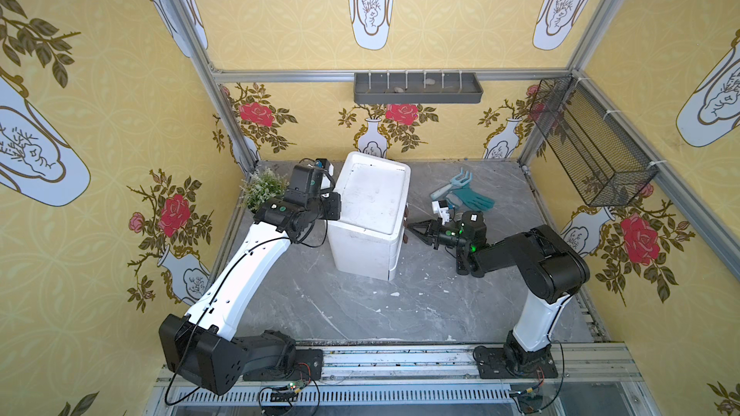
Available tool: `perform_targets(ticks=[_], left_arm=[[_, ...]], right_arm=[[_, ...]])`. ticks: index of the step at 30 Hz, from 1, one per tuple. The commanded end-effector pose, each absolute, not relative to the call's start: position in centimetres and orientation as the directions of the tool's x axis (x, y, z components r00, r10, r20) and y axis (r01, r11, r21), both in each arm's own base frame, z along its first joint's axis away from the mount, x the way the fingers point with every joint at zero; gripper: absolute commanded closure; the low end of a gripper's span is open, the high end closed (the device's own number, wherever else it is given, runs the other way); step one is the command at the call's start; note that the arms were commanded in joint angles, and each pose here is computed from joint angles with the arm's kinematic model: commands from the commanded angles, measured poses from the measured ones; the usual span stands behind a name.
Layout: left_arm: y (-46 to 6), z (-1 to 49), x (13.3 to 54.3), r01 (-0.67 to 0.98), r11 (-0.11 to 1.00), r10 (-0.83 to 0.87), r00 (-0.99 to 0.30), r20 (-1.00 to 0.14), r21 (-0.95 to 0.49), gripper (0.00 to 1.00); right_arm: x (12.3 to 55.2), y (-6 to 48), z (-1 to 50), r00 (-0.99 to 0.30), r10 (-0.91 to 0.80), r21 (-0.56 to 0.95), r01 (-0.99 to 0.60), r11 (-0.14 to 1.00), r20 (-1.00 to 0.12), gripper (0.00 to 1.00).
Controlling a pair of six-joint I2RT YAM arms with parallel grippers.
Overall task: Take the microphone out of the drawer
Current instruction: Open the drawer in the storage box.
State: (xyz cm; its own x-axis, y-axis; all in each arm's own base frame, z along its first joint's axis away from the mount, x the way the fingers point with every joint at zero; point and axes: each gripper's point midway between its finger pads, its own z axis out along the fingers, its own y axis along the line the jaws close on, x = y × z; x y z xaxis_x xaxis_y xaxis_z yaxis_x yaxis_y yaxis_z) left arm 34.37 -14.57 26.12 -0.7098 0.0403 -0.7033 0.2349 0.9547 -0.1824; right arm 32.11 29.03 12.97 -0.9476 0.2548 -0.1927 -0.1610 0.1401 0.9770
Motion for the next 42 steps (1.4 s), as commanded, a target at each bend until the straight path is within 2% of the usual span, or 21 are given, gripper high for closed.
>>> perform_targets(ticks=[1,7,21,35,42], left_arm=[[-15.0,24.9,33.7,0.208,0.949,0.004,-0.76,-0.65,-0.236,1.0],[-14.9,24.8,33.7,0.205,0.95,0.003,-0.761,-0.648,-0.236,1.0],[-14.9,24.9,33.7,0.199,0.95,-0.005,-0.76,-0.65,-0.24,1.0],[-14.8,25.0,33.7,0.2,0.95,-0.003,-0.758,-0.652,-0.238,1.0],[-14.9,25.0,33.6,0.205,0.95,0.001,-0.758,-0.652,-0.237,1.0]], right_arm=[[32.2,28.8,14.3,-0.936,0.269,0.973,-0.21,0.096,-0.229,1.0],[32.4,26.9,14.3,-0.927,0.31,0.978,-0.194,0.079,-0.209,1.0],[32.3,22.0,13.6,-0.891,0.411,0.978,-0.146,0.149,-0.196,1.0],[32.8,18.9,13.3,-0.836,0.502,0.961,-0.1,0.257,-0.221,1.0],[33.1,17.3,13.0,-0.801,0.54,0.932,-0.058,0.357,-0.257,1.0]])
